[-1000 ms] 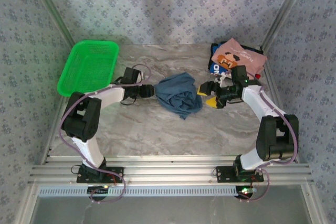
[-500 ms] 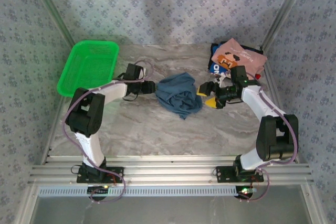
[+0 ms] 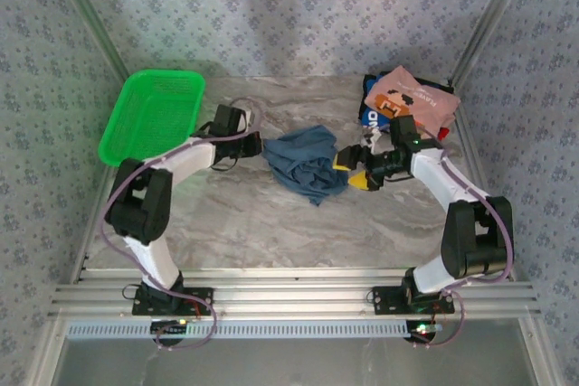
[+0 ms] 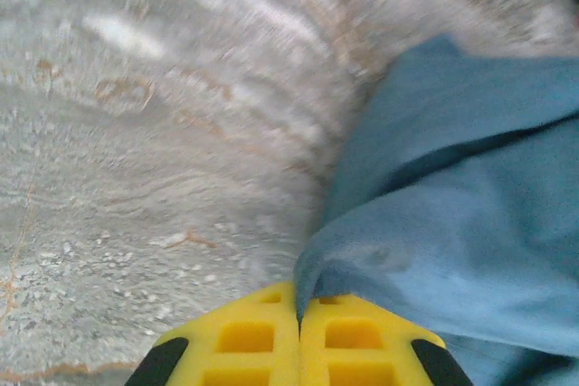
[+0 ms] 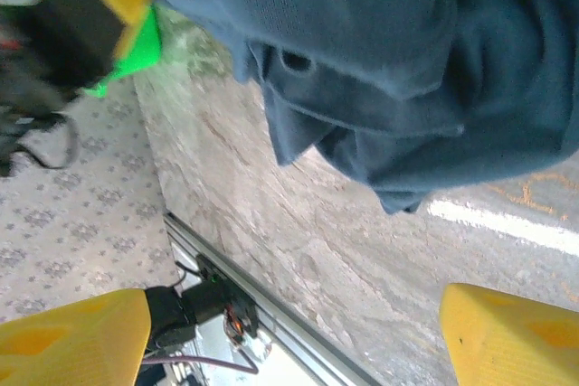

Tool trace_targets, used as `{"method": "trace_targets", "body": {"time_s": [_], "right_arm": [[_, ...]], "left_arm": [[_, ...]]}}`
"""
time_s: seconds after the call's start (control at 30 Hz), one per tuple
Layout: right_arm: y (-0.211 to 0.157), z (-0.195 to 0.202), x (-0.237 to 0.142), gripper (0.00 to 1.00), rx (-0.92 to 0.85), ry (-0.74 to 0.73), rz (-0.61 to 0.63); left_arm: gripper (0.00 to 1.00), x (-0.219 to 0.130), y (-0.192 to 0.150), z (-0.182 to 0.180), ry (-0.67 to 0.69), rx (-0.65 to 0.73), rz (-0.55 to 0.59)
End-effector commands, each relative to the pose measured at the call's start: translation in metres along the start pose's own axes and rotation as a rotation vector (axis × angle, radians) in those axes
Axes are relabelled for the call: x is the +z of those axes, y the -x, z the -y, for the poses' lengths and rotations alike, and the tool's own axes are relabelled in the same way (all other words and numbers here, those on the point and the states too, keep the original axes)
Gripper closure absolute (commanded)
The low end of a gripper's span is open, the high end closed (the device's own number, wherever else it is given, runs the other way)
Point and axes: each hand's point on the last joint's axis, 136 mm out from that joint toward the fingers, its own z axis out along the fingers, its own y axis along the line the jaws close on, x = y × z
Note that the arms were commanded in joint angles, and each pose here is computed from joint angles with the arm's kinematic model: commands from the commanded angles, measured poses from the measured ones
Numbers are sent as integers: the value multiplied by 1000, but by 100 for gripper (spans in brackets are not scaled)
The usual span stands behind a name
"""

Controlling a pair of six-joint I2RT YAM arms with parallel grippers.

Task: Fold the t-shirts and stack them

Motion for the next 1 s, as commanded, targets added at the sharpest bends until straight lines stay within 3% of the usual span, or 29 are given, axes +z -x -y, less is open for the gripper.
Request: {"method": "trace_targets", "body": {"time_s": [0.0, 0.13, 0.33, 0.6, 0.97], "right_arm": [[-21, 21, 9, 15, 7, -110, -39], [-14, 28, 18, 16, 13, -134, 12], [-1, -1, 36, 18, -111, -126, 15], [-15, -17, 77, 24, -176, -179, -86], [-16, -18, 111, 40, -86, -242, -80]], "left_arm": [[100, -62, 44, 49, -115, -5, 147], [100, -124, 79, 93, -197, 6, 276], [100, -177, 102, 132, -247, 42, 358], [100, -183, 103, 128, -219, 25, 372], [100, -189, 102, 120, -179, 27, 386]]}}
